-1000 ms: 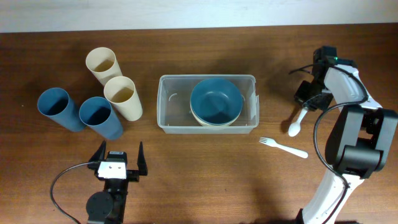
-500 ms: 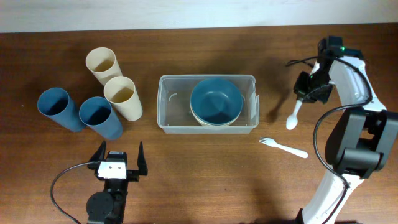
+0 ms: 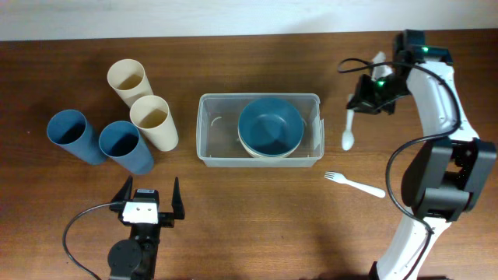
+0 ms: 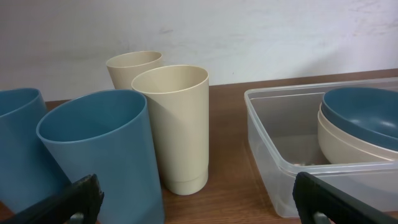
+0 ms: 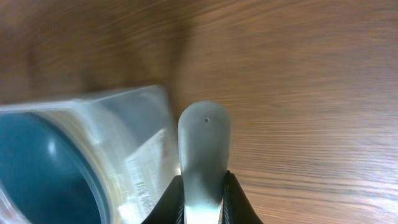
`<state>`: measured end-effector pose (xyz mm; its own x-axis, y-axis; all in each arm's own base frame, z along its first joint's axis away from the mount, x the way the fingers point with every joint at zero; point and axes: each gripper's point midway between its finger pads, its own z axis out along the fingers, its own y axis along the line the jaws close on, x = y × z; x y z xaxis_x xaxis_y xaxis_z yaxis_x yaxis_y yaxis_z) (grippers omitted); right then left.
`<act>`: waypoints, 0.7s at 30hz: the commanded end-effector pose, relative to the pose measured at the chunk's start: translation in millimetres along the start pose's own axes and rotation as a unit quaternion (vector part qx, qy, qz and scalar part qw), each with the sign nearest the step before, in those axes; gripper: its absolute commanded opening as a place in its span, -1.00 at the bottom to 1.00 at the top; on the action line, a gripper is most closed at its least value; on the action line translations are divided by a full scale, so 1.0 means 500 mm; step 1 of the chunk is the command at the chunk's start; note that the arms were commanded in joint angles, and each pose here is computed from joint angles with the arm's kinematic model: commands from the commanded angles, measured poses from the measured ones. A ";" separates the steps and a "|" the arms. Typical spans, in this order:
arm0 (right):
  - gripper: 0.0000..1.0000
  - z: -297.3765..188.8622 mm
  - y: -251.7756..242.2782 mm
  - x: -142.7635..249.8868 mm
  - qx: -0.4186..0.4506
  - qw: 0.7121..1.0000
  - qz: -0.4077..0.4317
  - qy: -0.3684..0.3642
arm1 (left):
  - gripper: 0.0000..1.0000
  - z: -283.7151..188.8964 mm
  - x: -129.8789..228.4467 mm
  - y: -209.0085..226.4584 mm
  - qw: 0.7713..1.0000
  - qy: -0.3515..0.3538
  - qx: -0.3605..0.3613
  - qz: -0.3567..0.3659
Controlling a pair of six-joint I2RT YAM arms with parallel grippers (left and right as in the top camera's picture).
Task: Pack container
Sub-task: 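Lift the white spoon and carry it left into the container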
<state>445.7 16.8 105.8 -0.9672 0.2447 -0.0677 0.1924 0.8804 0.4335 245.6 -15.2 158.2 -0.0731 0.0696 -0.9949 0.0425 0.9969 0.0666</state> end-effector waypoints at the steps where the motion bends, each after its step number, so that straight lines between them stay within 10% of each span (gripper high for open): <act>1: -0.77 0.005 0.059 -0.002 -0.034 0.999 -0.039 0.001 | 0.99 0.000 0.001 0.003 1.000 -0.002 -0.004 0.006; 21: -0.69 0.016 0.215 0.016 -0.068 0.990 -0.120 -0.001 | 0.99 0.000 0.001 0.003 1.000 -0.002 -0.004 0.006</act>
<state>456.7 108.9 140.8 -0.9841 0.0553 -0.1685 -0.0395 0.8579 0.5123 245.6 -15.3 158.2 -0.0730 0.0696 -0.9949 0.0429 0.9969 0.0666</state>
